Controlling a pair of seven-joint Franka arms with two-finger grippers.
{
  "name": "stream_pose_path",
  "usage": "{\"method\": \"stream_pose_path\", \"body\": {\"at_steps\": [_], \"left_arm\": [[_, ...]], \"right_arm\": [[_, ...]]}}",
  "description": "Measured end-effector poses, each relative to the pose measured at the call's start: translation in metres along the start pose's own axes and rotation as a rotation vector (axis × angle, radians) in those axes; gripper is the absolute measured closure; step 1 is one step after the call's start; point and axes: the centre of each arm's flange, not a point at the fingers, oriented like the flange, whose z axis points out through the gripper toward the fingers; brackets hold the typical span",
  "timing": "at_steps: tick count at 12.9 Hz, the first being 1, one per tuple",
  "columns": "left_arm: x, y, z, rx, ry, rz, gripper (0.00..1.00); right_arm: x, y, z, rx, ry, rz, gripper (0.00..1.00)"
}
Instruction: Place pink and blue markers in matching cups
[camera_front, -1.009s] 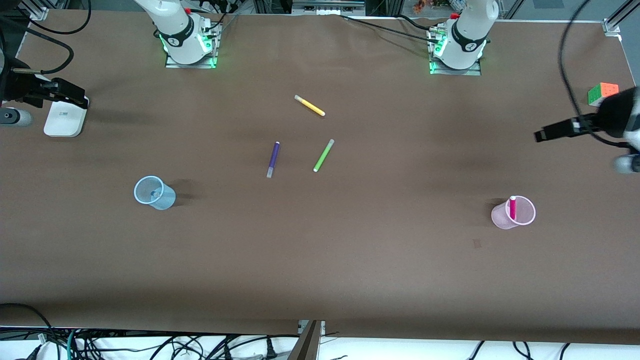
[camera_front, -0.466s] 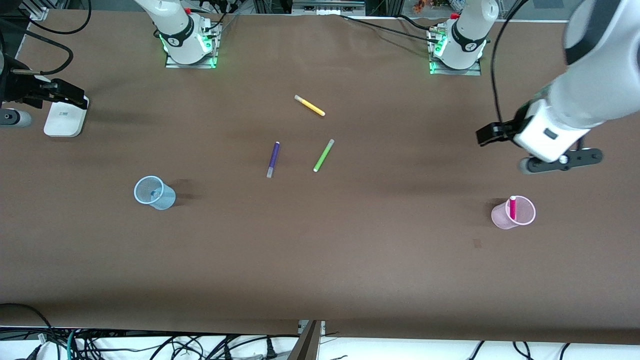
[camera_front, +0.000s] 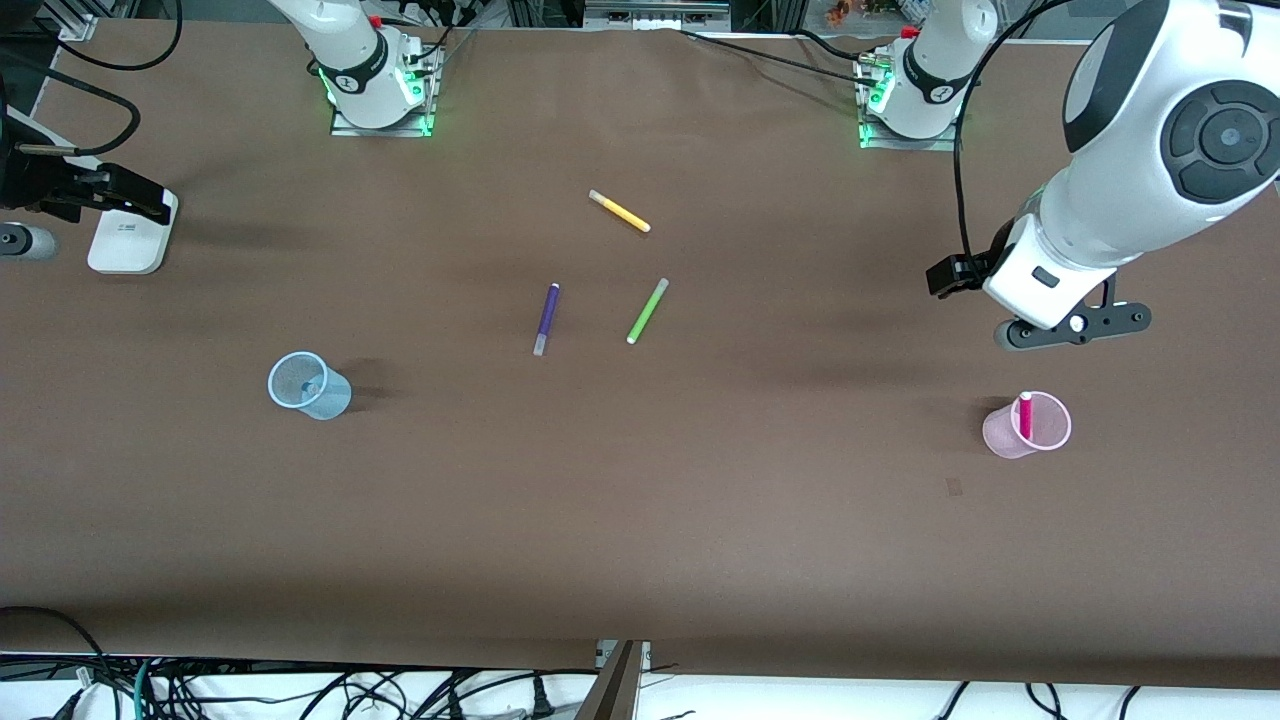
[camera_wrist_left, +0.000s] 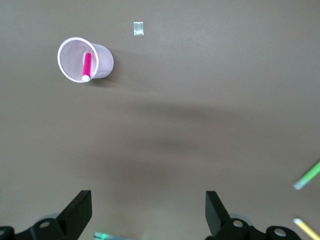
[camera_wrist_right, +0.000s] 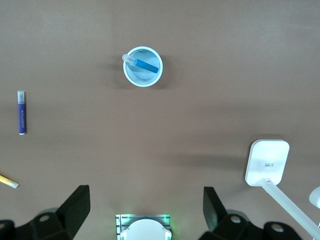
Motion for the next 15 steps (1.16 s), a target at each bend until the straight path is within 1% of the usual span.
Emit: {"method": "stream_pose_path", "body": {"at_steps": [2, 4, 7, 15], "left_arm": [[-0.011, -0.029, 0.006, 0.003, 0.012, 0.019, 0.0], [-0.018, -0.04, -0.006, 0.002, 0.035, 0.022, 0.0], [-0.027, -0.036, -0.018, 0.006, 0.043, 0.031, 0.0], [-0.028, -0.032, -0.018, 0.007, 0.042, 0.045, 0.0]], "right_arm": [[0.0, 0.001, 0.0, 0.0, 0.001, 0.002, 0.0], [0.0, 0.001, 0.0, 0.0, 0.001, 0.002, 0.0], [0.0, 0.001, 0.0, 0.0, 0.001, 0.002, 0.0], [0.0, 0.001, 0.0, 0.0, 0.003, 0.002, 0.0]]}}
